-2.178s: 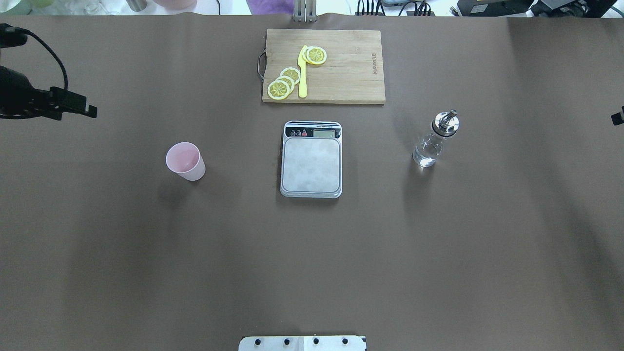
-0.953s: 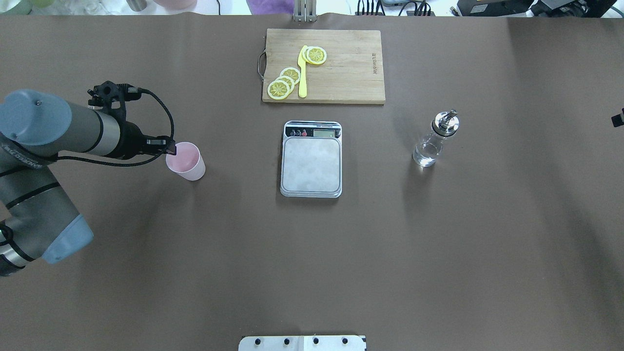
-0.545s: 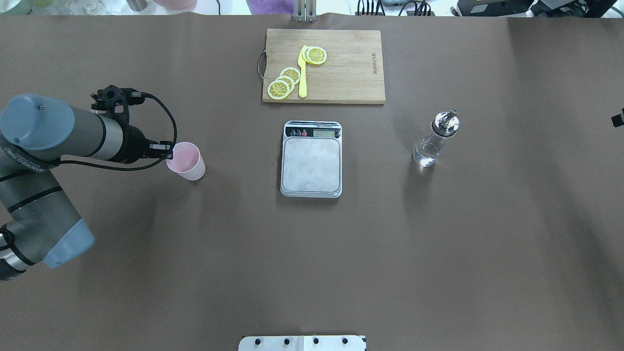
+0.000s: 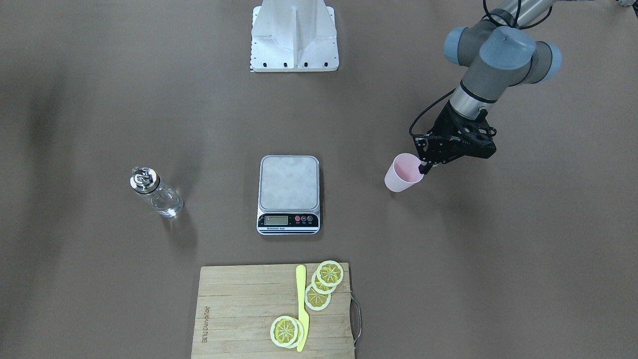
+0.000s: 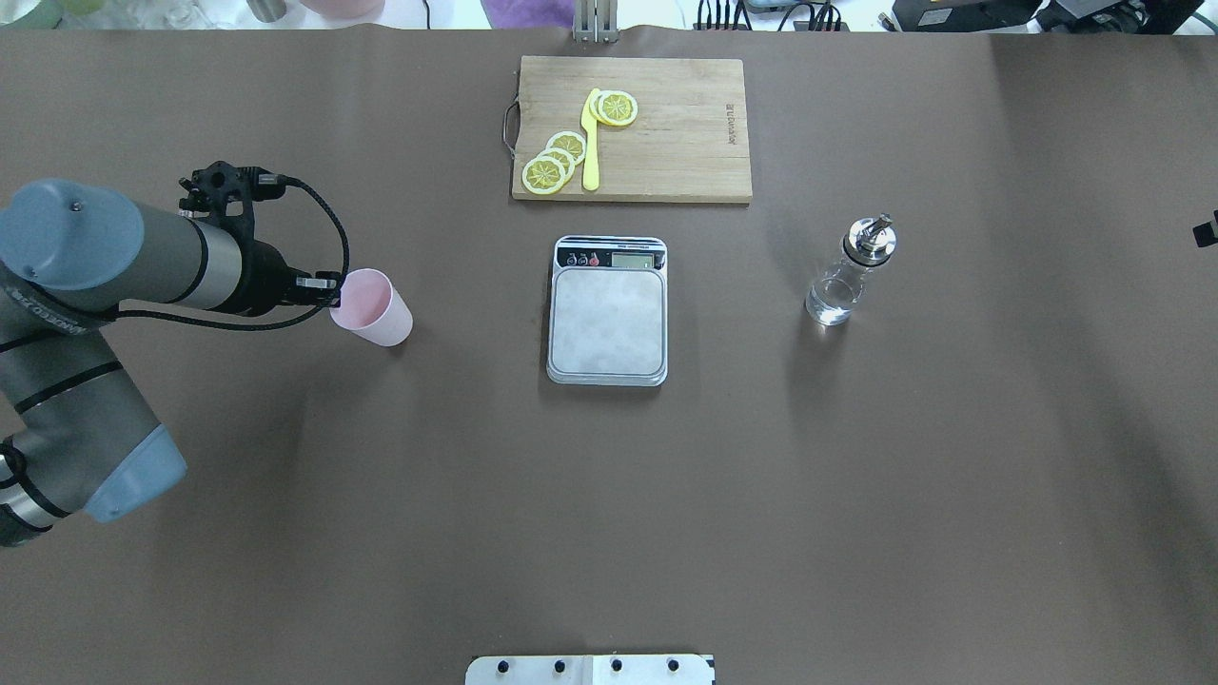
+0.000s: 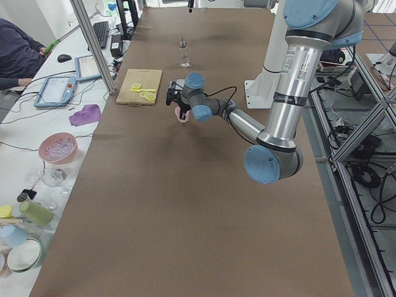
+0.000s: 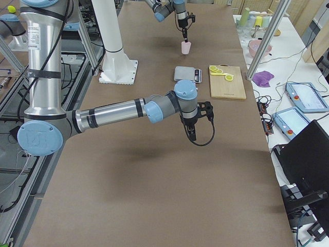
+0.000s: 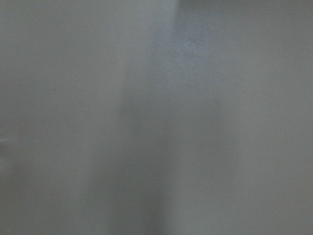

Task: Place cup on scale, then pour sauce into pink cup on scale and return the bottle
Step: 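Carry the pink cup with the left gripper onto the scale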

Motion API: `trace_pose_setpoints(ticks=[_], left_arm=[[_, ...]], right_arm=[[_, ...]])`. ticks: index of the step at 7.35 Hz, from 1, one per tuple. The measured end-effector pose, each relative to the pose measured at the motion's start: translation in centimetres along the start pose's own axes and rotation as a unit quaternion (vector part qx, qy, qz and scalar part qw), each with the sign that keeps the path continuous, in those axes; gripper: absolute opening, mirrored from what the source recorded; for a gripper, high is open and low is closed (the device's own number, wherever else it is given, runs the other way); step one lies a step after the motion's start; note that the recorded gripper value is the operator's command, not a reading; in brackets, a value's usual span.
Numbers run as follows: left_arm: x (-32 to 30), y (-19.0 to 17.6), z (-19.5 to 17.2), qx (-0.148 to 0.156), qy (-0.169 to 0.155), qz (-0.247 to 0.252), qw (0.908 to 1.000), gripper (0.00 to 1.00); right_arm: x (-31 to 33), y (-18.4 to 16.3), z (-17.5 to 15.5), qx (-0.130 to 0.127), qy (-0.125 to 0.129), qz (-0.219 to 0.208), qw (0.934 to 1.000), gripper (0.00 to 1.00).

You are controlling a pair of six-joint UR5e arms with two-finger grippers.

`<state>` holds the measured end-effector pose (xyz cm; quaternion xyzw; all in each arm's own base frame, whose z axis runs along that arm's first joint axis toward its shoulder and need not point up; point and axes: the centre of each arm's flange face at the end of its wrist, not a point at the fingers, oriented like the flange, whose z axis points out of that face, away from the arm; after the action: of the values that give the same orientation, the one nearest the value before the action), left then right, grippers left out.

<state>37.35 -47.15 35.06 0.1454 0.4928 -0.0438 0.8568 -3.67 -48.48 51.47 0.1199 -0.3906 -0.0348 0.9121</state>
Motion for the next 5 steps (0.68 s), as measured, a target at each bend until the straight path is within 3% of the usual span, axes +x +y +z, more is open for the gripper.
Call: trace_pose_setpoints(ticks=[1,3,5], left_arm=[[2.7,-1.1,-0.5,0.002,0.002,-0.016,0.9999,0.0],[10.5,-3.8,-1.8,0.016,-0.035,-0.044,0.9983,0.0],[15.5,-3.9,-2.4,0.015,-0.05,-0.055,0.9971,0.0]], right_arm=[[0.0,0.0,0.0,0.0,0.0,0.0,1.0,1.0],[-0.3,-0.2,0.0,0.001,-0.001,-0.004,1.0,1.0],[-2.3,-0.8,0.3,0.003,-0.009,-0.026,0.9996,1.0]])
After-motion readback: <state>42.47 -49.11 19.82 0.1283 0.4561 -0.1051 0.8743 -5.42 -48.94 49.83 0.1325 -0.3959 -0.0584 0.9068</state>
